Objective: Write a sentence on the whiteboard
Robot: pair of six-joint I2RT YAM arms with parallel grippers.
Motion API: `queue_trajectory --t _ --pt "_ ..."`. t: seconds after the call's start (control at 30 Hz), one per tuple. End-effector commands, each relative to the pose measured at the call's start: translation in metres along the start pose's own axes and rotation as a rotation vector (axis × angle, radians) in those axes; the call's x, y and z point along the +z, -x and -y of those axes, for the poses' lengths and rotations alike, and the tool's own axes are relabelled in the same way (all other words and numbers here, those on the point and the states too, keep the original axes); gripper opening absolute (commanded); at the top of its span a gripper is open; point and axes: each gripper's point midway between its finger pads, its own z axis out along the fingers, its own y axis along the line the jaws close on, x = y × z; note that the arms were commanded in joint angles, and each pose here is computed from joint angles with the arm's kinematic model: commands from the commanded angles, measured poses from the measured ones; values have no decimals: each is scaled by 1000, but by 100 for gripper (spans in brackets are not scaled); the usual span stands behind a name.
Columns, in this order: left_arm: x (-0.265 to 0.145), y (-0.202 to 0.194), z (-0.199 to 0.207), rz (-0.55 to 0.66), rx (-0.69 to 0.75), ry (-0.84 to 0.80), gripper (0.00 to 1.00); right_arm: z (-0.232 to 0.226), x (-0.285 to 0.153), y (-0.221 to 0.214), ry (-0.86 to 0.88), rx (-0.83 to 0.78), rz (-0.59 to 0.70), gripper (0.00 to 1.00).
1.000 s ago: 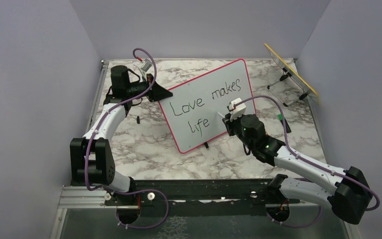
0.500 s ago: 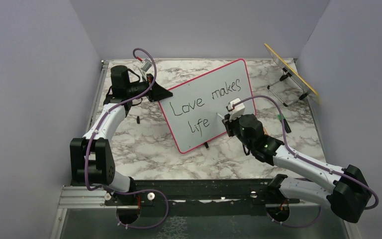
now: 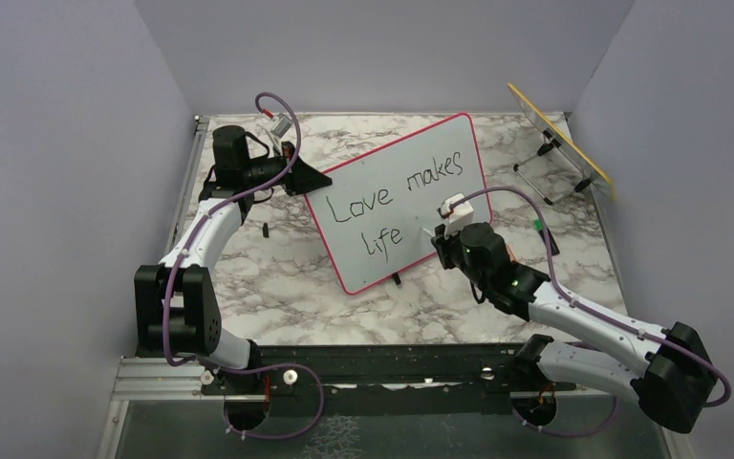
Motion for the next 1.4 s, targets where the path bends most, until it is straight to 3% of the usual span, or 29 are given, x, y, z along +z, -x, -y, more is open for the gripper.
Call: queue_trajectory --t 0.0,0.43,1.37 --pt "2 -27 -30 -44 -60 103 0 0 -3 -8 5 9 -20 1" --pt "3 -27 -31 -45 -61 104 0 2 -5 34 2 29 128 1" --pt "3 -27 -31 -45 -60 103 0 0 12 31 -14 20 120 1"
